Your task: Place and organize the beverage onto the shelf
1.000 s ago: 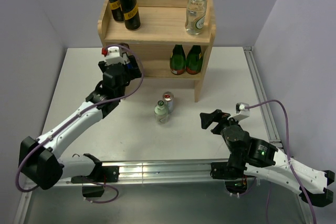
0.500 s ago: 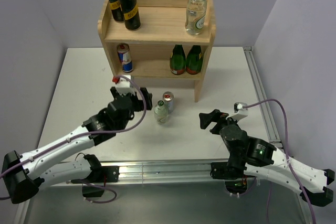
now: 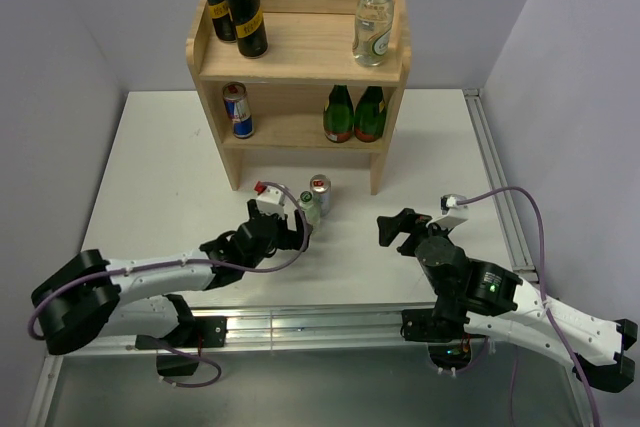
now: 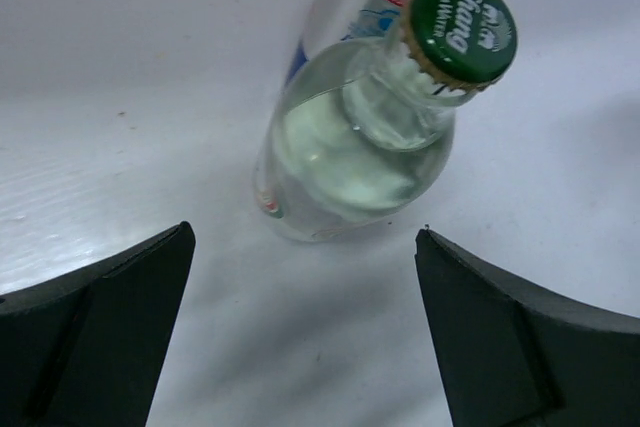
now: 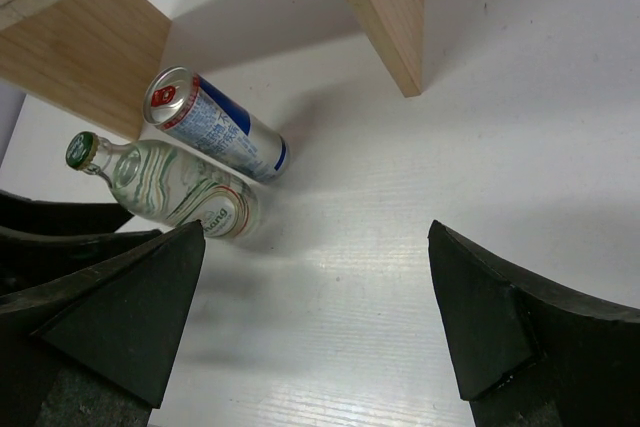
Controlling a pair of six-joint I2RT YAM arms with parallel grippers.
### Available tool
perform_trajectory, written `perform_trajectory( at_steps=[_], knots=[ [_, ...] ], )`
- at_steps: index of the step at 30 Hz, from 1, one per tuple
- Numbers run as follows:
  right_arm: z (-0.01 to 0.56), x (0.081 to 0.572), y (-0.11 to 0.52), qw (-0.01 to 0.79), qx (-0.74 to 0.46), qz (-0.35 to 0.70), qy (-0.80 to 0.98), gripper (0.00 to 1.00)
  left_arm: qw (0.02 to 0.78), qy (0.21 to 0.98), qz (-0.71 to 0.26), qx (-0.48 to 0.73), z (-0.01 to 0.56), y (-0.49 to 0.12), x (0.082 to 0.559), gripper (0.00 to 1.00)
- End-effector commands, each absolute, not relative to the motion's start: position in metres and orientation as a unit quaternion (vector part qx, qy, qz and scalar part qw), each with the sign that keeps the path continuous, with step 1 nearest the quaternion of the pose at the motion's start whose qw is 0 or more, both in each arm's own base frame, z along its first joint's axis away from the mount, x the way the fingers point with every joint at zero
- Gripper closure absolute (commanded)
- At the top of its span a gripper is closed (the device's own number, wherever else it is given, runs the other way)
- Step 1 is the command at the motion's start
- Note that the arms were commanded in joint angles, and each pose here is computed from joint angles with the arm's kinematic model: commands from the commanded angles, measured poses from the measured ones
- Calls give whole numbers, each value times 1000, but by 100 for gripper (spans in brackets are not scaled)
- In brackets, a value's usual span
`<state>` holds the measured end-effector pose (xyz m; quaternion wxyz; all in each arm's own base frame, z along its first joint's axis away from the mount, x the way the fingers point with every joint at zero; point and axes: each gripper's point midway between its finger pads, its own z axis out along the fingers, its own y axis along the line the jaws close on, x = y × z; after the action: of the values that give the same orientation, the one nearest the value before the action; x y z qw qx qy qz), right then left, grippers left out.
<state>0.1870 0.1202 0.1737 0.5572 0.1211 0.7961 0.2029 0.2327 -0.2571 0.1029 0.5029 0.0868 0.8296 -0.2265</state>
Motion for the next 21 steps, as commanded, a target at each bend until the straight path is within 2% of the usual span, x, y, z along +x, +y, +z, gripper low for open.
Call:
perform_trajectory(
  at_steps=[1,4,21],
  knots=[
    [184,190,120,568,132,210,785,0,539,782,-302,86,139,-295,243,1],
    [184,189,121,567,131,212,785,0,541,788,-278,94,117,-302,253,1],
    [184,190,123,566,127,212,786,0,582,778,-227,64,84,-313,290,1]
  ],
)
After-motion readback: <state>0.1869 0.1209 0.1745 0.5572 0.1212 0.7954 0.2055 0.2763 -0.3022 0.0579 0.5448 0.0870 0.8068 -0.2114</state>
